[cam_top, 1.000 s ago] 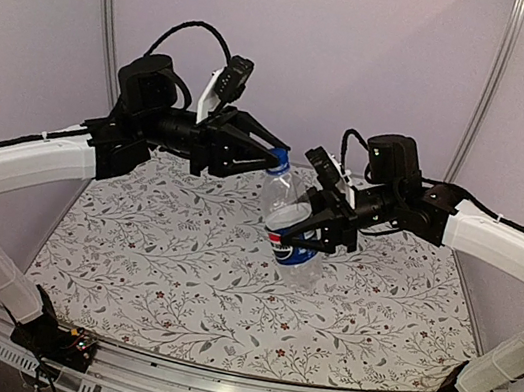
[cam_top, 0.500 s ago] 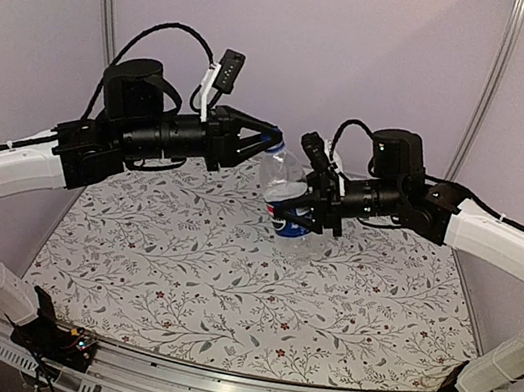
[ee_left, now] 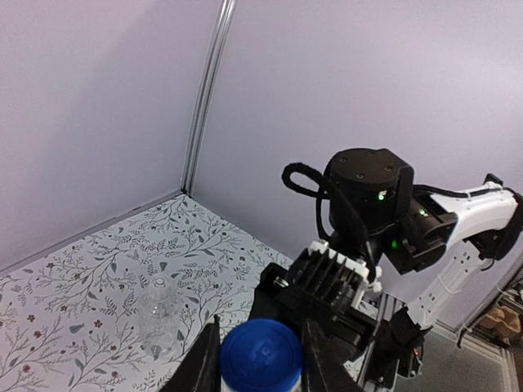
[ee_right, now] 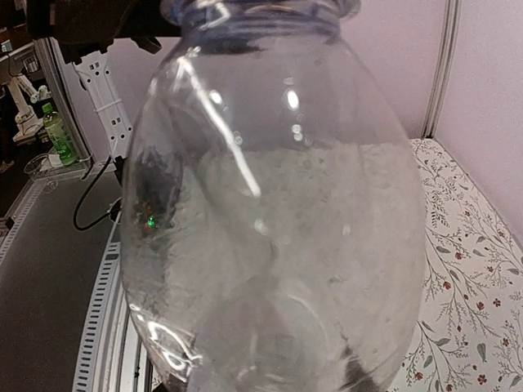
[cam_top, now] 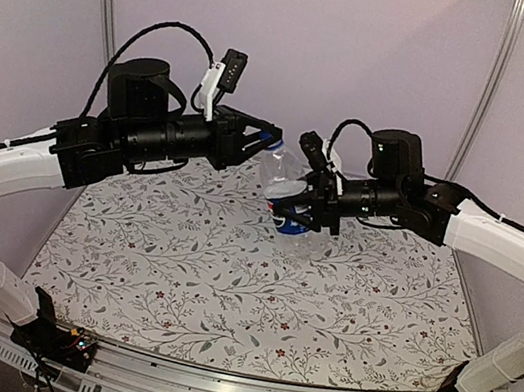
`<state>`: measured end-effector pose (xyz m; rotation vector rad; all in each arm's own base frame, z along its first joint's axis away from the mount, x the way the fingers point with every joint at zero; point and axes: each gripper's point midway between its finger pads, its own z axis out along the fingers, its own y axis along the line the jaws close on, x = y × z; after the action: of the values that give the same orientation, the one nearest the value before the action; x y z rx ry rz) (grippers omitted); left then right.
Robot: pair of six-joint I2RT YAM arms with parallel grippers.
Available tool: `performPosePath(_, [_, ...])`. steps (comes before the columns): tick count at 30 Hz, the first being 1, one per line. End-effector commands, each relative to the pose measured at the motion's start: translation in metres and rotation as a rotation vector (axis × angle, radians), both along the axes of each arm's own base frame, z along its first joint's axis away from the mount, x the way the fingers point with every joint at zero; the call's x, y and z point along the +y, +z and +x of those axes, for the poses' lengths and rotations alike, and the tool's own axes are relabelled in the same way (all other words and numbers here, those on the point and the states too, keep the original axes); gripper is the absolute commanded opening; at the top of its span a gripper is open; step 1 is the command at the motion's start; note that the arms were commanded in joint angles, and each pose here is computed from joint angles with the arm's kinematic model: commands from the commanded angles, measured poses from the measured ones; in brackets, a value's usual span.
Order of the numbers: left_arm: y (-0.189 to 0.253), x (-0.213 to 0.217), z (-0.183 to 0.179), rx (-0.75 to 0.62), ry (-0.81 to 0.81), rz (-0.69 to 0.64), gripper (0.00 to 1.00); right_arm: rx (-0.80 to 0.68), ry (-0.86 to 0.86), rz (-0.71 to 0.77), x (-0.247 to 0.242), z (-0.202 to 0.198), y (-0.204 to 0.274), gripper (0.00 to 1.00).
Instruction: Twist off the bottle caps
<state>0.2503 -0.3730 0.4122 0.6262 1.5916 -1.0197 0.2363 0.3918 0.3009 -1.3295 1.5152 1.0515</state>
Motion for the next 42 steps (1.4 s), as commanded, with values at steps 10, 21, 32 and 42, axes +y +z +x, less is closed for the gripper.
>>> performPosePath(10, [0.029, 0.001, 0.0, -0.103, -0.035, -0.041, 0.66, 0.065, 0.089, -0.008, -0.002, -0.018, -0.008, 0.38])
performPosePath(21, [0.035, 0.005, -0.036, -0.185, -0.397, -0.064, 0.83, 0.094, 0.261, 0.041, -0.004, -0.048, 0.0, 0.38])
performPosePath(32, [0.022, 0.001, -0.073, -0.282, -0.742, -0.084, 0.8, 0.144, 0.419, 0.086, -0.005, -0.071, 0.009, 0.39])
performPosePath(42, [0.015, -0.013, -0.069, -0.245, -0.831, -0.095, 0.64, 0.157, 0.43, 0.083, -0.004, -0.071, 0.006, 0.39])
